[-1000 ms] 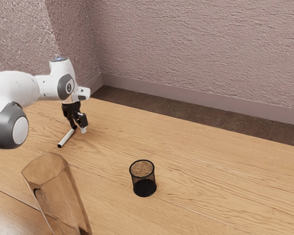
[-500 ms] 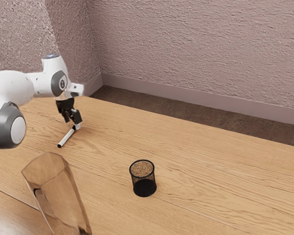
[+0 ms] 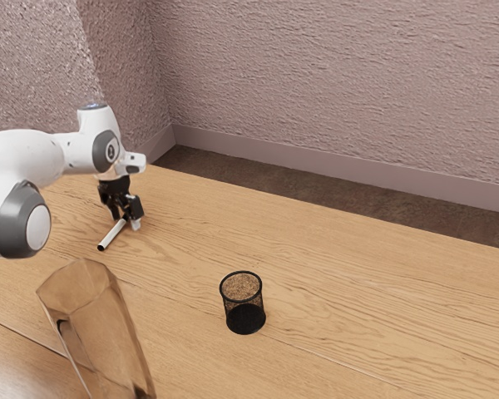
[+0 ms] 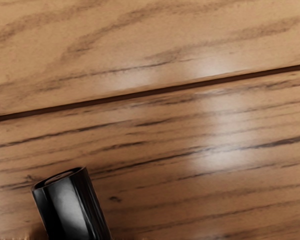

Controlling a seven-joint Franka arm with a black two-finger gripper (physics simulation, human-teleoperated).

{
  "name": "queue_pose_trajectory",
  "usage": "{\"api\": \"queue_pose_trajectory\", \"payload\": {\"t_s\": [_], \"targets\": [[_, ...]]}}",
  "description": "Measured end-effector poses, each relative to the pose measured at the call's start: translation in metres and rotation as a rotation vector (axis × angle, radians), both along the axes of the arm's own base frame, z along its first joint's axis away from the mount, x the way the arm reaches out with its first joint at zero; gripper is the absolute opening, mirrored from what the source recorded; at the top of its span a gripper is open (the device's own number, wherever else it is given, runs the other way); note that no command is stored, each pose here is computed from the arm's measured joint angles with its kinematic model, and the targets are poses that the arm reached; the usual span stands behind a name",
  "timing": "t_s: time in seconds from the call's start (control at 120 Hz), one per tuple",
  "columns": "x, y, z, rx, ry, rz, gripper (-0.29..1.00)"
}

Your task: Put the marker into the pen holder.

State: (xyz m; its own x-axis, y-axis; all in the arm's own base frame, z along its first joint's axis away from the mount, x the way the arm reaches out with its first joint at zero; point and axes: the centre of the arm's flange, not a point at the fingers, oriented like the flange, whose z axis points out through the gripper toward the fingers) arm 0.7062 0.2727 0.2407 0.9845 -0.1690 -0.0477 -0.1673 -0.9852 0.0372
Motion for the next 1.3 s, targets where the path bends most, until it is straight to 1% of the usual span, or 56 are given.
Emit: {"api": "queue_pose_trajectory", "payload": {"t_s": [0.533,0.708,0.967,1.058,1.2,1.3], "targets": [[0.000,-0.004,0.007,-0.003,0.040,0.133,0.60],[-0.003,0.002,0.006,-0.001,0.047,0.178,0.36],[-0.006,0.005,0.004,-0.002,0.054,0.222,0.07],[-0.006,0.006,0.004,-0.001,0.056,0.232,0.01],[-0.003,0.002,0.013,0.004,0.043,0.241,-0.05],[0.002,-0.011,0.065,0.014,-0.016,0.230,-0.07]]}}
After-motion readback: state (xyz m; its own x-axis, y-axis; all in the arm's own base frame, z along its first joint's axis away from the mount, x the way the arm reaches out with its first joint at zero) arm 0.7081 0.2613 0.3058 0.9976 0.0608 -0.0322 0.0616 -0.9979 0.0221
